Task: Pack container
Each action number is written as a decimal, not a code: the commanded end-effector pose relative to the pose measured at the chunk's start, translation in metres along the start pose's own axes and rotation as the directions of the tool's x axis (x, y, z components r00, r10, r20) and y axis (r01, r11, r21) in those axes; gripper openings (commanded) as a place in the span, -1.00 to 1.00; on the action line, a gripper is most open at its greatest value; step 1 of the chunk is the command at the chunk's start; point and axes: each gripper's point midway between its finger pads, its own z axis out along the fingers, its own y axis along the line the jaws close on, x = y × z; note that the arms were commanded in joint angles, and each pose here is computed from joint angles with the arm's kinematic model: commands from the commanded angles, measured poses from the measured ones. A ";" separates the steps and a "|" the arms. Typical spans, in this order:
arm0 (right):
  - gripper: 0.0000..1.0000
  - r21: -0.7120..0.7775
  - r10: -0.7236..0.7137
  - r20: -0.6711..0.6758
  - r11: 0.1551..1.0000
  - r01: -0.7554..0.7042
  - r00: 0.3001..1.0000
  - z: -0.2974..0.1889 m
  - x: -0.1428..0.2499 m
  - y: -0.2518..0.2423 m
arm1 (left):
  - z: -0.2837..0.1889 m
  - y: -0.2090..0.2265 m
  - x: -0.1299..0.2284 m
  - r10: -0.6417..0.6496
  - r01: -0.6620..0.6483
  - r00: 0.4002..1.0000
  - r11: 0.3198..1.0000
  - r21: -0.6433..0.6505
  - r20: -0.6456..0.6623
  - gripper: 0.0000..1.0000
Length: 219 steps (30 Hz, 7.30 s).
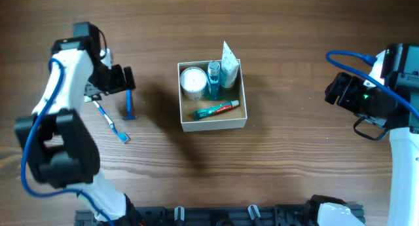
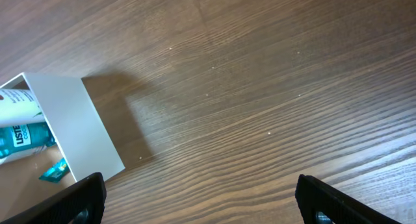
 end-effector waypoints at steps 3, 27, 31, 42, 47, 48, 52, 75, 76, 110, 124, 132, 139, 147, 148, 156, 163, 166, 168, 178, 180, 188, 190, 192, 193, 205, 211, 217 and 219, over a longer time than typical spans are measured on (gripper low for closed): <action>0.89 -0.017 -0.010 0.004 1.000 0.010 1.000 -0.002 0.002 0.002 | 0.051 -0.020 0.009 0.029 -0.028 0.993 1.000 0.012 -0.115 0.99; 0.89 -0.016 -0.013 0.001 1.000 0.013 1.000 -0.002 0.002 0.002 | 0.084 -0.018 0.046 0.017 -0.023 0.964 1.000 -0.018 -0.265 -0.38; 0.89 -0.016 -0.018 0.000 1.000 0.018 1.000 -0.002 0.003 0.002 | 0.084 -0.014 0.045 0.018 -0.028 0.966 0.999 -0.037 -0.258 -0.78; 0.89 -0.016 -0.017 0.001 1.000 0.017 1.000 -0.002 0.002 0.002 | -0.028 -0.036 0.001 0.048 -0.048 0.999 0.999 0.008 0.024 -0.92; 0.89 -0.017 -0.018 0.006 1.000 0.018 1.000 -0.002 0.001 0.002 | -0.132 -0.100 0.018 0.333 -0.364 0.879 0.931 0.030 0.342 -0.92; 0.89 -0.017 -0.017 0.007 1.000 0.017 1.000 -0.002 0.001 0.002 | -0.146 -0.117 0.026 0.424 -0.465 0.817 0.885 0.011 0.390 -0.92; 0.89 -0.018 -0.018 0.007 1.000 0.019 1.000 -0.002 0.001 0.002 | -0.171 -0.200 0.087 0.805 -0.863 0.388 0.489 -0.130 0.449 -0.92; 0.89 -0.016 -0.027 0.002 1.000 0.027 1.000 -0.002 0.002 0.002 | -0.062 -0.244 0.124 0.971 -0.969 0.209 0.221 -0.106 0.117 0.38; 0.90 -0.016 -0.029 0.001 0.999 0.029 1.000 -0.002 0.003 0.001 | -0.070 -0.237 0.125 0.964 -0.961 0.238 0.251 -0.115 0.115 0.40; 0.90 -0.017 -0.033 0.007 0.999 0.033 0.999 -0.002 0.001 0.002 | 0.054 0.062 0.024 -0.465 0.468 0.876 0.883 -0.006 -0.125 1.00; 0.91 -0.017 -0.034 0.007 0.999 0.034 0.999 -0.002 0.001 0.002 | 0.088 0.060 0.048 -0.463 0.467 0.875 0.884 -0.005 -0.142 0.96; 0.90 -0.017 -0.035 0.007 0.999 0.035 0.999 -0.002 0.001 0.002 | 0.087 0.056 0.052 -0.463 0.471 0.871 0.882 0.008 -0.166 -0.50; 0.91 -0.017 -0.035 0.008 0.999 0.035 0.999 -0.002 0.001 0.002 | 0.087 0.056 0.053 -0.463 0.471 0.870 0.882 0.005 -0.170 -0.92; 0.90 -0.017 -0.036 0.008 0.999 0.036 0.999 -0.002 0.001 0.002 | 0.004 0.035 -0.001 -0.428 0.424 0.904 0.892 0.156 -0.008 -0.92; 0.90 -0.017 -0.036 0.008 0.999 0.036 0.999 -0.002 0.001 0.002 | -0.025 0.025 -0.014 -0.399 0.381 0.915 0.905 0.187 0.067 -0.92; 0.91 -0.018 -0.036 0.012 0.999 0.036 0.999 -0.002 0.000 0.002 | -0.165 -0.129 0.014 0.346 -0.476 0.761 0.873 0.110 0.549 -0.92; 0.91 -0.019 -0.036 0.013 0.999 0.037 0.999 -0.002 0.000 0.002 | -0.150 -0.232 0.094 0.806 -0.916 0.298 0.392 -0.085 0.511 -0.92; 0.91 -0.019 -0.036 0.013 0.999 0.037 0.999 -0.002 0.000 0.002 | -0.135 -0.254 0.116 0.865 -0.961 0.171 0.252 -0.114 0.471 -0.92; 0.91 -0.019 -0.036 0.016 0.999 0.037 0.999 -0.002 -0.001 0.002 | -0.127 -0.261 0.120 0.887 -0.968 0.133 0.213 -0.135 0.441 -0.92; 0.91 -0.019 -0.036 0.015 0.999 0.036 0.999 -0.002 -0.001 0.002 | -0.097 -0.272 0.111 0.911 -0.974 0.111 0.179 -0.137 0.397 -0.81; 0.91 -0.019 -0.036 0.016 0.999 0.037 0.999 -0.002 -0.001 0.002 | -0.094 -0.272 0.112 0.914 -0.975 0.118 0.181 -0.131 0.389 -0.41; 0.91 -0.016 -0.037 0.003 0.999 0.037 0.999 -0.002 0.002 0.002 | -0.109 -0.262 0.116 0.899 -0.961 0.177 0.246 -0.127 0.400 0.31; 0.91 -0.004 -0.047 0.000 0.999 0.047 0.999 -0.002 0.003 0.000 | -0.131 -0.249 0.107 0.858 -0.913 0.272 0.374 -0.166 0.437 0.34; 0.91 -0.020 -0.075 0.001 0.997 0.075 0.997 -0.002 0.003 0.004 | -0.150 -0.231 0.092 0.777 -0.827 0.402 0.535 -0.172 0.483 0.38; 0.91 -0.037 -0.109 0.007 0.993 0.109 0.994 -0.002 0.003 0.010 | -0.155 -0.222 0.085 0.730 -0.781 0.462 0.604 -0.159 0.503 0.44; 0.99 -0.147 -0.411 0.392 0.855 0.497 0.823 -0.001 -0.057 0.146 | -0.152 -0.068 -0.012 -0.095 0.031 0.860 0.990 0.135 0.501 1.00; 0.99 -0.124 -0.394 0.415 0.869 0.480 0.820 -0.006 -0.062 0.143 | -0.152 -0.053 -0.013 -0.085 0.032 0.864 0.993 0.115 0.496 0.99; 1.00 -0.159 -0.287 0.466 0.903 0.399 0.837 -0.066 -0.036 0.114 | -0.163 -0.061 0.023 -0.027 -0.029 0.865 0.994 0.105 0.501 1.00; 0.99 -0.162 -0.283 0.476 0.902 0.400 0.832 -0.077 -0.023 0.104 | -0.170 -0.063 0.041 -0.007 -0.060 0.837 0.993 0.105 0.548 1.00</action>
